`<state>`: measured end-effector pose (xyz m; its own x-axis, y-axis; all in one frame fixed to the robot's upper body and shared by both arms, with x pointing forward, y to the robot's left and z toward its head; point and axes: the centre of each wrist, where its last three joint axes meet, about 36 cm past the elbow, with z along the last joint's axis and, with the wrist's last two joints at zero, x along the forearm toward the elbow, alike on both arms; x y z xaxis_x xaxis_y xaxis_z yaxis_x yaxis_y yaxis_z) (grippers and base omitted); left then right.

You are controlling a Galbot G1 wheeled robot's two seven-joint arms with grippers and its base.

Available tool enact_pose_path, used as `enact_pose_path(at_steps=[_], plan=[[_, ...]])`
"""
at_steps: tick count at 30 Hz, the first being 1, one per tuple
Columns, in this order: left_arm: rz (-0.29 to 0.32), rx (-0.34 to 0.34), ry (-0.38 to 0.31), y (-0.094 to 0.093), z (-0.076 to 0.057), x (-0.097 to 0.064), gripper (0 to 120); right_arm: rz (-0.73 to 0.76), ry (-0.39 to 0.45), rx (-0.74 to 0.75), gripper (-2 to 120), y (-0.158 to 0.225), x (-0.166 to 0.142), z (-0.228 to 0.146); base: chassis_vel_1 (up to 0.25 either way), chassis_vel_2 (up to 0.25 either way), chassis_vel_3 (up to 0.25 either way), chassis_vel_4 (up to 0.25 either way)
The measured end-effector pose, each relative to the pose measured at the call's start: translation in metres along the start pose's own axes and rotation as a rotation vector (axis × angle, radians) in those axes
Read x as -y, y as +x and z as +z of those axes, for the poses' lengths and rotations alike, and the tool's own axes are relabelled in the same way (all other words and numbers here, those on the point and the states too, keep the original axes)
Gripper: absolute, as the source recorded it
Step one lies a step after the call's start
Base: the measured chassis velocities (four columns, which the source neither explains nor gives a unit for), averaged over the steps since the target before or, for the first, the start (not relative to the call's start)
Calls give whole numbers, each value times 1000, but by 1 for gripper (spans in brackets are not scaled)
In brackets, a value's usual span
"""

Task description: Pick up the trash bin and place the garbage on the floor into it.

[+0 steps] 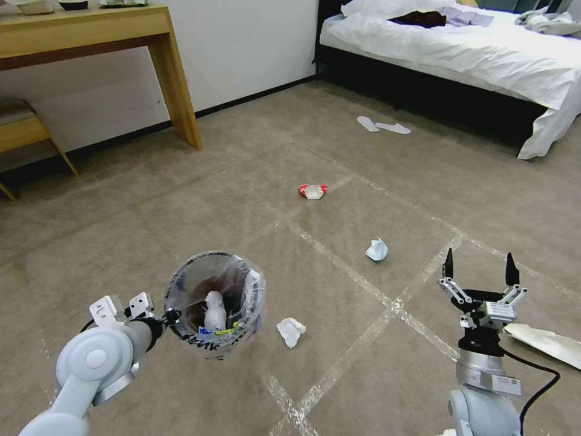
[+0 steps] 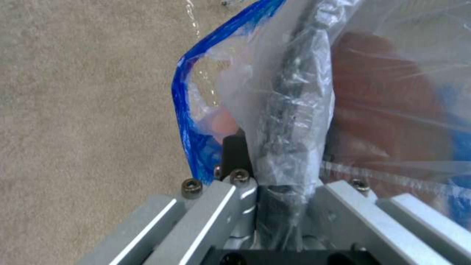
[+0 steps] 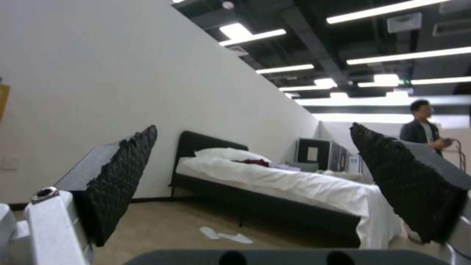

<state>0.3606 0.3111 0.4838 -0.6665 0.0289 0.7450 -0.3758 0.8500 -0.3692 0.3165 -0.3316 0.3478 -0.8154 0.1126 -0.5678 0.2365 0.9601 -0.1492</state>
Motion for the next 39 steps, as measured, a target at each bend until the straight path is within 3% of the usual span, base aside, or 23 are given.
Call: enact_pose_path(at_steps=[4,6,7,9,10,13,16,18,19,21,23,25,26,29,35,39], plan=[[-1,-1,-3,0,0,0,0,-64,30,1,100,-6,23,0,0,0,0,0],[-1,-1,-8,1,-1,0,0,-187,44,-34,100,-10,57,0,0,0,0,0],[-1,-1,-8,1,-1,0,0,-187,44,-34,100,-10,57,0,0,0,0,0],[-1,-2,-16,1,-1,-1,0,-386,78,-87,100,-20,107,7,0,0,0,0],[-1,-2,-16,1,-1,-1,0,-386,78,-87,100,-20,107,7,0,0,0,0],[6,-2,-22,1,-2,-1,0,-686,161,-162,100,-41,184,32,0,0,0,0],[5,-3,-23,1,-2,-2,0,-790,171,-195,100,-48,205,39,0,0,0,0],[-1,-8,-25,1,1,-3,0,-1044,224,-260,100,-77,249,57,0,0,0,0],[-1,-8,-25,1,1,-3,0,-1044,224,-260,100,-77,249,57,0,0,0,0],[-7,-9,-23,-1,4,-4,0,-1239,264,-340,100,-97,272,65,0,0,0,0],[-10,-10,-22,-2,5,-4,0,-1299,269,-372,100,-102,278,68,0,0,0,0],[-8,-15,-28,-7,7,-2,0,-1511,350,-506,100,-118,306,66,0,0,0,0],[-8,-15,-28,-7,7,-2,0,-1511,350,-506,100,-118,306,66,0,0,0,0],[3,-17,-32,-12,5,0,0,-1731,440,-653,100,-127,324,58,0,0,0,0],[5,-19,-35,-15,6,1,0,-1844,436,-743,100,-110,326,66,0,0,0,0],[8,-25,-37,-21,9,3,0,-1935,396,-807,100,-77,317,82,0,0,0,0]])
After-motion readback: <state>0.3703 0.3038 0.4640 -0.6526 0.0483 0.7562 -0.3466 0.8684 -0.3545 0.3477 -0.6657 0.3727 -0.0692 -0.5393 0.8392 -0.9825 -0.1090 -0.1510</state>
